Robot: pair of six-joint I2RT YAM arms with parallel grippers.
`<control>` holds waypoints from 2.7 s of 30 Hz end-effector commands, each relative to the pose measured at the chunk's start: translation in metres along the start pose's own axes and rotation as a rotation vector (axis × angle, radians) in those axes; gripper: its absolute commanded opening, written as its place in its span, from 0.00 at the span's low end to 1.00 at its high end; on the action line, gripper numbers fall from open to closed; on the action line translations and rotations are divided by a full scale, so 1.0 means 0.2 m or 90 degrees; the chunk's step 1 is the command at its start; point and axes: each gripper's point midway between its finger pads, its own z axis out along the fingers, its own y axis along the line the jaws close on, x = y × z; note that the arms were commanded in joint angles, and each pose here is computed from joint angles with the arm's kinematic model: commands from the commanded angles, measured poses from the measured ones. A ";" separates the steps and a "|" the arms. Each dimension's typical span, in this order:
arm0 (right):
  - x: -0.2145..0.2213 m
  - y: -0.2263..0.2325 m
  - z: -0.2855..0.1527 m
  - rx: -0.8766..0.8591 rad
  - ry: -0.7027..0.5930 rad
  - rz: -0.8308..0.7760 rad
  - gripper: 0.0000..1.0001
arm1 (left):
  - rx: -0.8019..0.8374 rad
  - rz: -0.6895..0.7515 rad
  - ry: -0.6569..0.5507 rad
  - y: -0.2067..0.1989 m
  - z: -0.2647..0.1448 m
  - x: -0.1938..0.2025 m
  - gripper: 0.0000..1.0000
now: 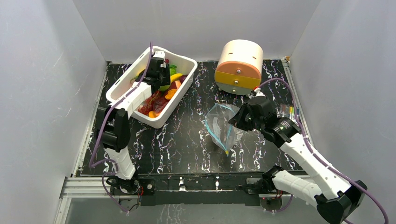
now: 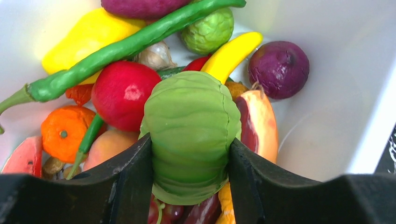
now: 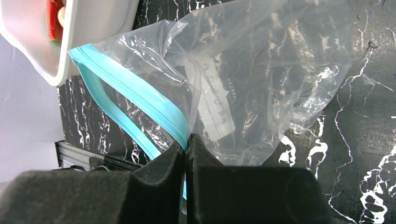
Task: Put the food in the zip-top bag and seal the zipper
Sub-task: Pick up the fake vegetable from the bin, then place the fake vegetable in the zipper food storage bag.
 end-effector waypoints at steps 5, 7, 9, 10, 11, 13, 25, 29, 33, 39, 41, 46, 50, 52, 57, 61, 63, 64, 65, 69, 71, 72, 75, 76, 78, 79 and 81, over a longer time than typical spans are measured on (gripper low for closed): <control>-0.06 0.08 -0.11 -0.050 -0.040 0.022 0.00 | 0.088 0.017 -0.018 -0.04 -0.34 -0.13 0.43; -0.06 0.08 -0.13 -0.051 -0.044 0.024 0.00 | 0.095 0.020 0.000 -0.04 -0.38 -0.13 0.42; -0.06 0.07 -0.14 -0.043 -0.043 0.040 0.00 | 0.109 0.018 0.000 -0.05 -0.45 -0.14 0.41; -0.06 0.07 -0.15 -0.042 -0.041 0.048 0.00 | 0.117 0.012 0.000 -0.05 -0.46 -0.14 0.40; -0.05 0.07 -0.15 -0.041 -0.038 0.052 0.00 | 0.129 0.006 -0.010 -0.06 -0.51 -0.15 0.40; -0.05 0.07 -0.15 -0.041 -0.037 0.053 0.00 | 0.154 -0.001 -0.013 -0.08 -0.57 -0.15 0.39; -0.10 0.12 -0.13 -0.063 -0.057 0.050 0.00 | 0.364 -0.092 -0.013 -0.30 -0.99 -0.22 0.32; -0.14 0.14 -0.10 -0.057 -0.070 0.053 0.00 | 0.455 -0.105 0.016 -0.40 -1.08 -0.21 0.31; -0.15 0.12 -0.05 -0.040 -0.071 0.060 0.00 | 0.535 -0.113 0.053 -0.48 -1.18 -0.18 0.32; -0.16 0.12 -0.01 -0.033 -0.077 0.056 0.00 | 0.626 -0.117 0.095 -0.57 -1.27 -0.10 0.33; -0.16 0.13 0.01 -0.034 -0.070 0.056 0.00 | 0.652 -0.123 0.088 -0.59 -1.34 -0.09 0.33; -0.15 0.16 0.04 -0.051 -0.057 0.058 0.00 | 0.734 -0.162 0.073 -0.68 -1.48 -0.08 0.31; -0.17 0.20 0.06 -0.060 -0.052 0.062 0.00 | 0.789 -0.190 0.081 -0.80 -1.57 -0.05 0.28; -0.17 0.20 0.07 -0.056 -0.047 0.064 0.00 | 0.811 -0.183 0.092 -0.87 -1.61 -0.02 0.29; -0.17 0.26 0.04 -0.088 -0.039 0.082 0.00 | 0.836 -0.163 0.141 -1.01 -1.63 0.10 0.28; -0.20 0.31 -0.02 -0.121 -0.049 0.103 0.00 | 0.810 -0.162 0.144 -1.02 -1.58 0.16 0.28; -0.21 0.36 -0.06 -0.154 -0.053 0.101 0.00 | 0.796 -0.155 0.143 -1.02 -1.54 0.19 0.27; -0.21 0.39 -0.07 -0.177 -0.051 0.098 0.00 | 0.787 -0.154 0.145 -1.02 -1.51 0.22 0.26; -0.21 0.42 -0.09 -0.195 -0.049 0.096 0.00 | 0.773 -0.157 0.153 -1.02 -1.48 0.24 0.26; -0.21 0.46 -0.13 -0.221 -0.044 0.094 0.00 | 0.722 -0.146 0.175 -1.02 -1.38 0.32 0.26; -0.20 0.48 -0.14 -0.239 -0.037 0.090 0.00 | 0.698 -0.141 0.169 -1.01 -1.35 0.33 0.25; -0.20 0.50 -0.14 -0.250 -0.030 0.087 0.00 | 0.690 -0.140 0.164 -1.01 -1.34 0.33 0.25; -0.17 0.52 -0.14 -0.268 -0.006 0.073 0.00 | 0.673 -0.132 0.158 -1.01 -1.31 0.33 0.22; -0.16 0.53 -0.14 -0.272 0.000 0.066 0.00 | 0.664 -0.129 0.162 -1.01 -1.30 0.34 0.21; -0.15 0.53 -0.14 -0.279 0.004 0.055 0.00 | 0.650 -0.124 0.163 -1.01 -1.29 0.34 0.21; -0.15 0.53 -0.14 -0.281 0.005 0.053 0.00 | 0.646 -0.120 0.162 -1.01 -1.29 0.34 0.21; -0.15 0.54 -0.15 -0.288 0.002 0.054 0.00 | 0.632 -0.112 0.174 -1.01 -1.25 0.38 0.21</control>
